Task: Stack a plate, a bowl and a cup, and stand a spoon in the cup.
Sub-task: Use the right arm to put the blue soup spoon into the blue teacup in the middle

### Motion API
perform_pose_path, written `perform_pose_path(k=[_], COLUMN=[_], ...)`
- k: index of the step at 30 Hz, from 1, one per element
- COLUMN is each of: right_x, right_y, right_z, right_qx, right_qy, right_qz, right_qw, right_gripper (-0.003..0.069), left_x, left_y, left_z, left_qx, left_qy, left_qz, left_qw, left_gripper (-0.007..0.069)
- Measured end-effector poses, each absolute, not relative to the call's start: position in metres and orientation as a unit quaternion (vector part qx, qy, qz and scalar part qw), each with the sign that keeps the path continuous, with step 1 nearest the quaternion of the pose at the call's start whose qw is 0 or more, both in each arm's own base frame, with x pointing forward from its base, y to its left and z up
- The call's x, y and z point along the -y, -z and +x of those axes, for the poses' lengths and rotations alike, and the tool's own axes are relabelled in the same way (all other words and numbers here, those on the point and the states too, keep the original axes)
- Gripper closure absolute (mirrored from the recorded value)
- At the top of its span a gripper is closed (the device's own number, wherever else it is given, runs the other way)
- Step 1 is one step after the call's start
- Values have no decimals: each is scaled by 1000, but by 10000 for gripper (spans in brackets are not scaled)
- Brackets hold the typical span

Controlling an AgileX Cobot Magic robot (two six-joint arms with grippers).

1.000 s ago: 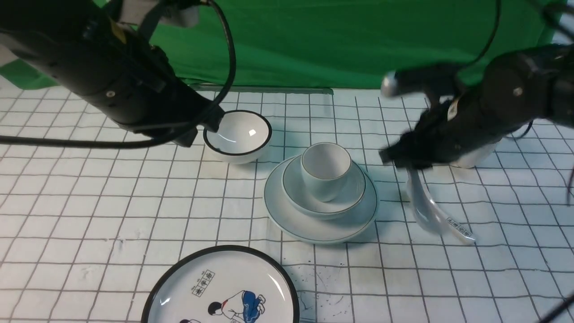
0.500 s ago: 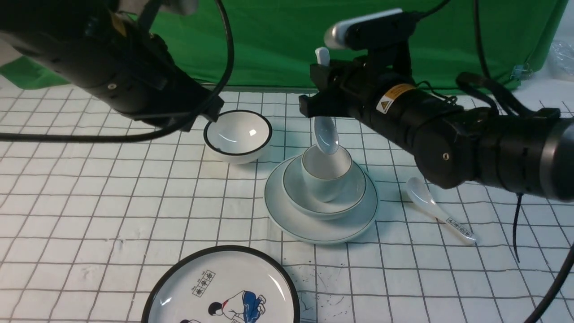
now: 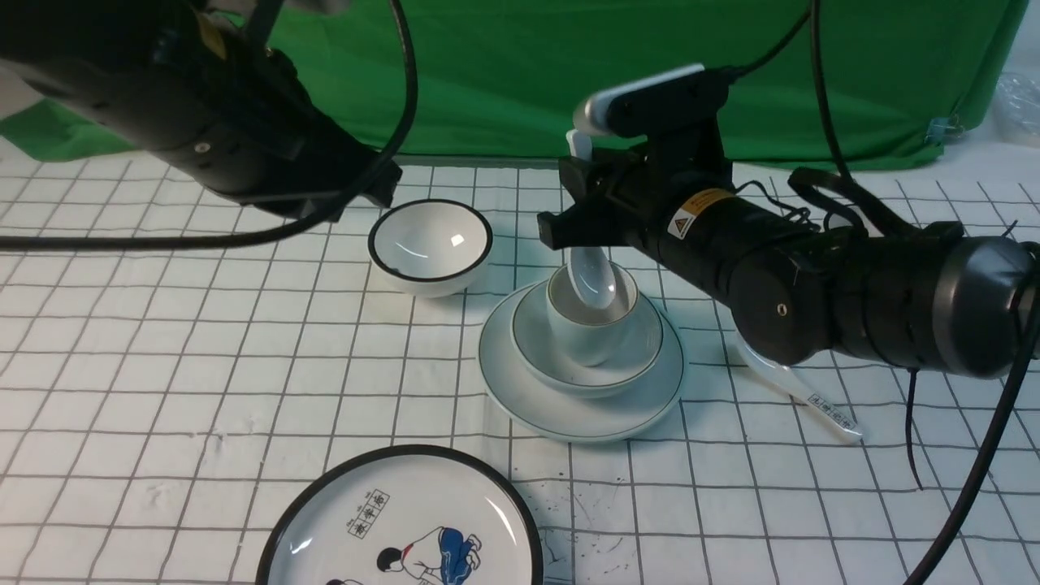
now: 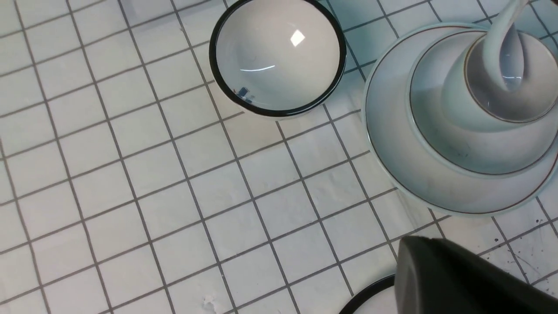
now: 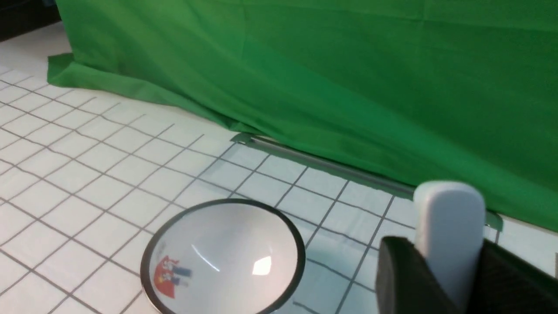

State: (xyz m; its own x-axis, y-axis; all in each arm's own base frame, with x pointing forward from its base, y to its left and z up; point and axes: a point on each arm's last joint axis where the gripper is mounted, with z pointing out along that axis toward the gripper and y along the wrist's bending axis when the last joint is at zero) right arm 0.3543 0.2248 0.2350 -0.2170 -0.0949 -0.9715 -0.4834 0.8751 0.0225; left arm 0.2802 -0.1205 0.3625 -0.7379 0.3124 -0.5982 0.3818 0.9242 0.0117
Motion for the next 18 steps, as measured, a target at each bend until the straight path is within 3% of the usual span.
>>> perform_pose_path(k=[7, 13, 18], right_x=[-225, -225, -220], right_y=[-231, -230, -250], right_z=[353, 352, 341], right_qx=[-776, -780, -784], right_qy=[-161, -156, -145], right_qz=[-196, -204, -231], right_qw=[578, 570, 558], right_gripper=[467, 403, 391], left_x=[120, 120, 120], left_y=[-363, -362, -362], left_z=[280, 280, 279], left_qx=[-930, -931, -933], left_qy=[56, 56, 54], left_qz=[187, 187, 187], left_qw=[310, 310, 303], left_gripper=[623, 623, 623])
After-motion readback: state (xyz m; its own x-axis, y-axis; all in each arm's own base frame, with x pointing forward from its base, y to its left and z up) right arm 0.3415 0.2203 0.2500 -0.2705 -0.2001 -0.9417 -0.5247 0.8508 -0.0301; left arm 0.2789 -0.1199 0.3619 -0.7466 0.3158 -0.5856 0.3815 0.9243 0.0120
